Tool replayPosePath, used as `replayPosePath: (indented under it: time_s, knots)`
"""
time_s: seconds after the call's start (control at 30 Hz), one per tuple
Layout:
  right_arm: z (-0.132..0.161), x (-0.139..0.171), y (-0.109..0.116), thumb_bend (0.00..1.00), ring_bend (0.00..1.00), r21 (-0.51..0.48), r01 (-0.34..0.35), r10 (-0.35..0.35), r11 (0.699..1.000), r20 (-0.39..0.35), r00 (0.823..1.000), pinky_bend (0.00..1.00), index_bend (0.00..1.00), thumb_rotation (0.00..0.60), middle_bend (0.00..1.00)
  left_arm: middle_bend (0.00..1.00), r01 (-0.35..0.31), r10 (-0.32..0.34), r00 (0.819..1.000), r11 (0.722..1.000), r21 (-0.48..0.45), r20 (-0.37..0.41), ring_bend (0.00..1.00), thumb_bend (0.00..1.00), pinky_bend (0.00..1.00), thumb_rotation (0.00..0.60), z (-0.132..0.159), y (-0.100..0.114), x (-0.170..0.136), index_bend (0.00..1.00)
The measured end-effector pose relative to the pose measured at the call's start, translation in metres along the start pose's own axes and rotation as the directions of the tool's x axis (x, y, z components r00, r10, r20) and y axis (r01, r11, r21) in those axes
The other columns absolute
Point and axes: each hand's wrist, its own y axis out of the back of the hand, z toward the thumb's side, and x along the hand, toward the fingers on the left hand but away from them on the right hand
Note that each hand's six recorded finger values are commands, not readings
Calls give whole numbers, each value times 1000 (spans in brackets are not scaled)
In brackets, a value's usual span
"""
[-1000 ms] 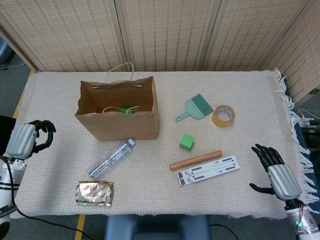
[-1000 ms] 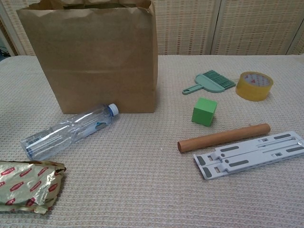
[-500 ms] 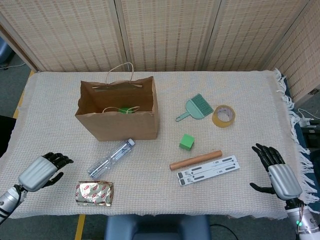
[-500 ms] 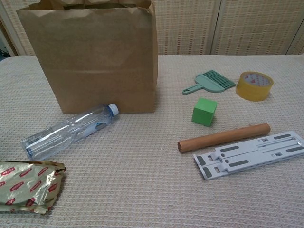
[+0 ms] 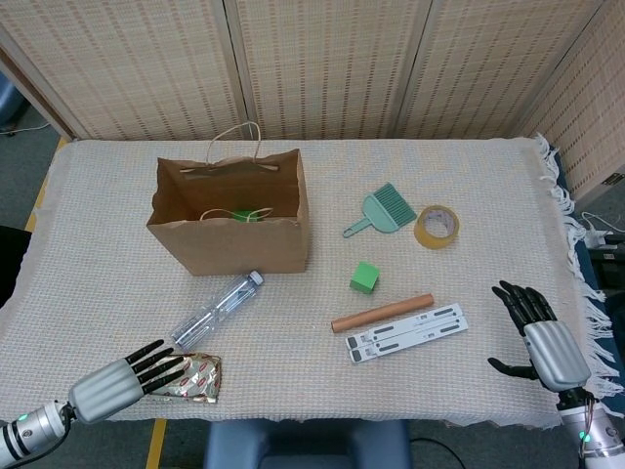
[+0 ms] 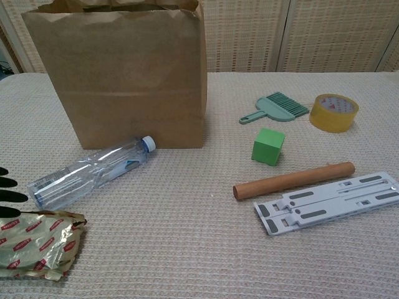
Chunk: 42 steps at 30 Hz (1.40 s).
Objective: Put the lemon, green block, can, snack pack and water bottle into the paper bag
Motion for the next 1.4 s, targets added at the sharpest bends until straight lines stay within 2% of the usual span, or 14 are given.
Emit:
replayPosePath:
  time_s: [0.37, 0.6, 0.93, 1.4]
  knots:
    - [0, 0, -1, 0, 0, 3, 0, 0, 1000, 2, 1000, 0, 0, 600, 0, 0, 21, -21, 1000, 1000, -11, -9, 0, 352, 42, 600, 14, -12, 13, 0]
    - [0, 0, 0, 0, 0, 2, 0, 0, 1000, 2, 1000, 0, 0, 600, 0, 0, 49, -49, 999, 999, -11, -22, 0, 350, 42, 600, 11, -25, 24, 0]
    - [-1, 0, -1, 0, 0, 0, -4, 4, 1000, 6, 1000, 0, 0, 600, 0, 0, 79, -80, 996, 997, -26, -34, 0, 349, 42, 600, 12, -40, 20, 0]
    - [-1, 0, -1, 0, 0, 4, -5, 5, 1000, 7, 1000, 0, 0, 600, 0, 0, 24, -25, 1000, 998, -63, -8, 0, 353, 43, 600, 31, -30, 34, 0]
